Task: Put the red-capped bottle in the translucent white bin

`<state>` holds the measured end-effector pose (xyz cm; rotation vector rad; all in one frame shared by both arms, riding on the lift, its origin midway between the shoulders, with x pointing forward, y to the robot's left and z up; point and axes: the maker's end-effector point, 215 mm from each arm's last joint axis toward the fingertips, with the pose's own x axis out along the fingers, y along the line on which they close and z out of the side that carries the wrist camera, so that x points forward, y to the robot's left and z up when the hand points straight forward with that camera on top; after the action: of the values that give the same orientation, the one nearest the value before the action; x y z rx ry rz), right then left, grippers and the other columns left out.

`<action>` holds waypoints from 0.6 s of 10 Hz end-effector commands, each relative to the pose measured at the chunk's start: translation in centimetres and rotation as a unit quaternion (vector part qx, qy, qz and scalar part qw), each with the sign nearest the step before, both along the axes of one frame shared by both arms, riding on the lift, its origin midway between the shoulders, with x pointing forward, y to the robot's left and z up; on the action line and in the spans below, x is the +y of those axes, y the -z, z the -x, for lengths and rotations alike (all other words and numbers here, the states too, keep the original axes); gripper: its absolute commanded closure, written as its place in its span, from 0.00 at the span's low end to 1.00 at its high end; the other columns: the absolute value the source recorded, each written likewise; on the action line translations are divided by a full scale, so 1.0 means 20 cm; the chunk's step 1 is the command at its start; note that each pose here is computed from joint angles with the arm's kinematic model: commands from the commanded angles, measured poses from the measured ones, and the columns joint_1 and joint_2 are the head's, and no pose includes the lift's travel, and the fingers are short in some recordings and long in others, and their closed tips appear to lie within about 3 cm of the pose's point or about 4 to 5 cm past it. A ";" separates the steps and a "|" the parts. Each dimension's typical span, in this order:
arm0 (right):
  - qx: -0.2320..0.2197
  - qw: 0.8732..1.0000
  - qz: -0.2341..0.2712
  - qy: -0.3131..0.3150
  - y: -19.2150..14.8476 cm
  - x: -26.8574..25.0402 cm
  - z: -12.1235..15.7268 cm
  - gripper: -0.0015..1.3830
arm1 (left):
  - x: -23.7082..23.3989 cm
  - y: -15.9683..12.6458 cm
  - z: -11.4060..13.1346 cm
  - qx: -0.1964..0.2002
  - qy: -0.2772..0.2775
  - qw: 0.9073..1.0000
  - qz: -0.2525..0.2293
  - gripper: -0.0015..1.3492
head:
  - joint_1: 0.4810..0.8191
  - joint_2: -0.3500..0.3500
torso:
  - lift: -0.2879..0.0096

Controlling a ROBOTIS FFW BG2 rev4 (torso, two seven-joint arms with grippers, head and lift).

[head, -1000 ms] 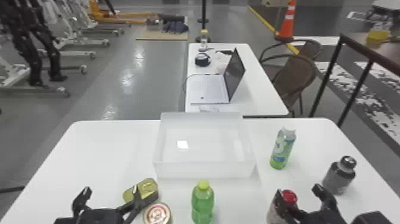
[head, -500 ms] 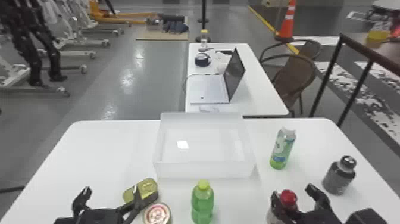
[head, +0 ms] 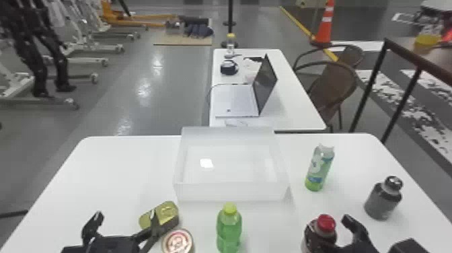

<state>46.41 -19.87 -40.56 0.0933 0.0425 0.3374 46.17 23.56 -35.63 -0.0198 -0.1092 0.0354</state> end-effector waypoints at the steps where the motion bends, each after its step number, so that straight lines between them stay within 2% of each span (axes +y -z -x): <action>1: 0.007 1.000 0.003 -0.003 0.05 -0.02 -0.01 0.14 | -0.01 0.00 0.00 -0.001 0.000 1.000 0.002 0.01 | 0.20 0.50 | 0.63; 6: 0.036 0.999 0.009 -0.022 0.19 -0.04 0.01 0.15 | 0.00 0.00 0.00 -0.001 -0.001 1.000 0.005 0.01 | 0.20 0.50 | 0.63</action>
<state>46.34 -20.45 -43.93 0.0857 0.1097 0.3777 46.22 23.54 -35.66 -0.0251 -0.1111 0.0355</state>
